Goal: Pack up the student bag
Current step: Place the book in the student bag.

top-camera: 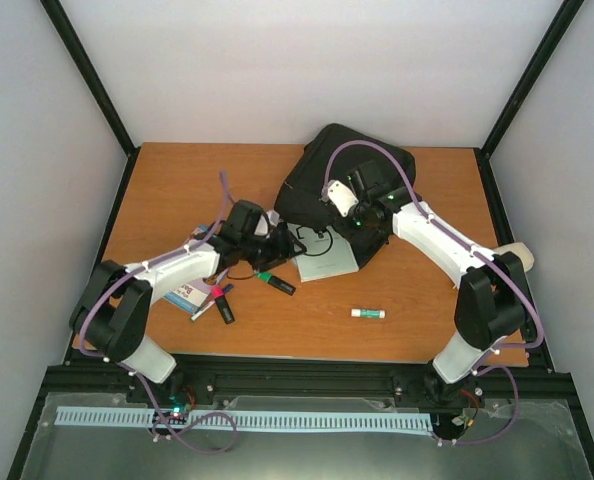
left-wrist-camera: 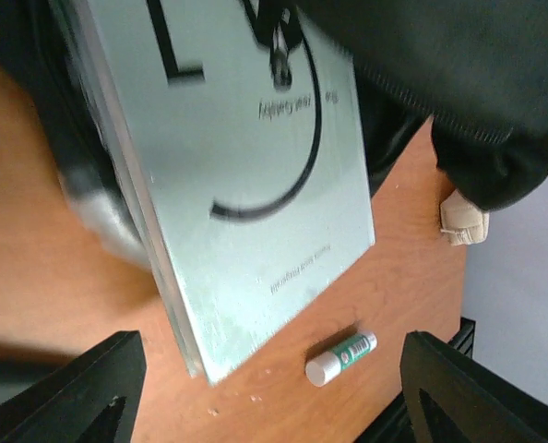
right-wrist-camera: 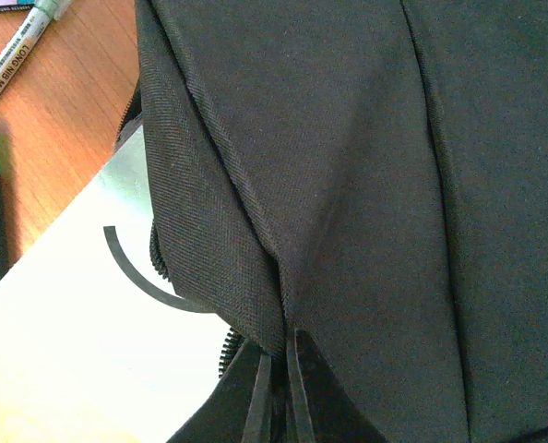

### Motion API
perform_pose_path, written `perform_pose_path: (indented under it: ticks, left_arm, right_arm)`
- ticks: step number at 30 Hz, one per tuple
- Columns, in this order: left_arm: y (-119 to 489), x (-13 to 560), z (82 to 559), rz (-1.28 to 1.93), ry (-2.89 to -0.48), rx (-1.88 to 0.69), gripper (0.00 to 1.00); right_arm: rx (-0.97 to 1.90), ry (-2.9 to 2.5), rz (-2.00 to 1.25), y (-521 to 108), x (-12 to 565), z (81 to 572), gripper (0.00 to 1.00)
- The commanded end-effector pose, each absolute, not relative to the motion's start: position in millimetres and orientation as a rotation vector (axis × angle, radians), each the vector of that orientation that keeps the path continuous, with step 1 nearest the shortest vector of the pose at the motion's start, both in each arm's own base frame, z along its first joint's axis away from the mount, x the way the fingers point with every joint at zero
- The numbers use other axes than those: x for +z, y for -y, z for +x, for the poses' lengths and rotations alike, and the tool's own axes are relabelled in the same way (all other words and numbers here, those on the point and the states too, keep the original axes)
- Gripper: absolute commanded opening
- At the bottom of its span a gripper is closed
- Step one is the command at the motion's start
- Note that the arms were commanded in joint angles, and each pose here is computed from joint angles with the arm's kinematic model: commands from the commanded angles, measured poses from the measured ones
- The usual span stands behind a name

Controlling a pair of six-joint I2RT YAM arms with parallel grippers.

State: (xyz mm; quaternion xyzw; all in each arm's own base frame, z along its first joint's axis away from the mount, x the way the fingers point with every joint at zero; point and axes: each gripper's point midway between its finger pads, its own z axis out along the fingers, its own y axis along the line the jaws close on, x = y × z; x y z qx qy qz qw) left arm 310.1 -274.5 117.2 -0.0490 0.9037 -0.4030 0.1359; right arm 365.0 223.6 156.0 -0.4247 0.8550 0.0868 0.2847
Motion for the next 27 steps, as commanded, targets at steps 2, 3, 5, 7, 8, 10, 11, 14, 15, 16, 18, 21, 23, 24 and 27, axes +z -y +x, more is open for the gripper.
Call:
perform_pose_path:
  ticks: [2, 3, 5, 7, 8, 10, 11, 14, 15, 16, 18, 21, 23, 24, 27]
  left_arm:
    - [285.0, 107.3, 276.3, -0.327, -2.647, -1.155, 0.8]
    - [286.4, 109.0, 272.7, -0.356, -2.624, -1.182, 0.8]
    - [285.2, 102.7, 267.1, -0.413, -2.61, -1.194, 0.8]
    - [284.5, 98.1, 266.9, -0.447, -2.593, -1.197, 0.8]
    - [285.8, 95.9, 267.1, -0.463, -2.585, -1.217, 0.8]
    - [289.6, 91.7, 269.2, -0.484, -2.57, -1.254, 0.78]
    - [291.5, 89.1, 270.2, -0.496, -2.562, -1.273, 0.77]
    - [297.8, 85.5, 275.2, -0.525, -2.51, -1.351, 0.73]
    - [301.2, 87.5, 278.9, -0.517, -2.482, -1.381, 0.72]
    - [304.1, 88.2, 281.0, -0.507, -2.469, -1.399, 0.7]
    - [308.8, 87.7, 284.2, -0.498, -2.458, -1.42, 0.68]
    - [311.0, 81.1, 287.4, -0.52, -2.466, -1.418, 0.67]
    - [312.6, 77.2, 288.4, -0.533, -2.471, -1.424, 0.65]
    - [313.5, 75.6, 289.1, -0.542, -2.47, -1.431, 0.65]
    - [318.9, 70.3, 291.3, -0.559, -2.469, -1.466, 0.62]
  right_arm:
    - [0.269, -2.232, -1.091, -232.3, 171.3, 379.1, 0.03]
    - [0.266, -2.229, -1.09, -232.2, 172.8, 379.9, 0.03]
    - [0.268, -2.23, -1.091, -232.3, 173.7, 379.8, 0.03]
    - [0.273, -2.226, -1.094, -233.1, 174.8, 379.0, 0.03]
    - [0.272, -2.227, -1.096, -232.9, 174.2, 378.6, 0.03]
    - [0.272, -2.23, -1.096, -232.8, 173.2, 378.4, 0.03]
    - [0.272, -2.235, -1.097, -232.6, 171.9, 378.2, 0.03]
    - [0.273, -2.24, -1.098, -232.3, 170.2, 378.2, 0.03]
    - [0.274, -2.24, -1.099, -232.6, 170.4, 377.9, 0.03]
    - [0.275, -2.243, -1.099, -232.8, 169.7, 377.8, 0.03]
    - [0.276, -2.245, -1.101, -232.6, 168.9, 377.4, 0.03]
    - [0.282, -2.251, -1.102, -233.0, 167.2, 376.7, 0.03]
    - [0.282, -2.252, -1.104, -233.0, 166.6, 376.4, 0.03]
    - [0.282, -2.253, -1.104, -232.8, 166.3, 376.4, 0.03]
    - [0.28, -2.252, -1.106, -233.0, 166.1, 376.7, 0.03]
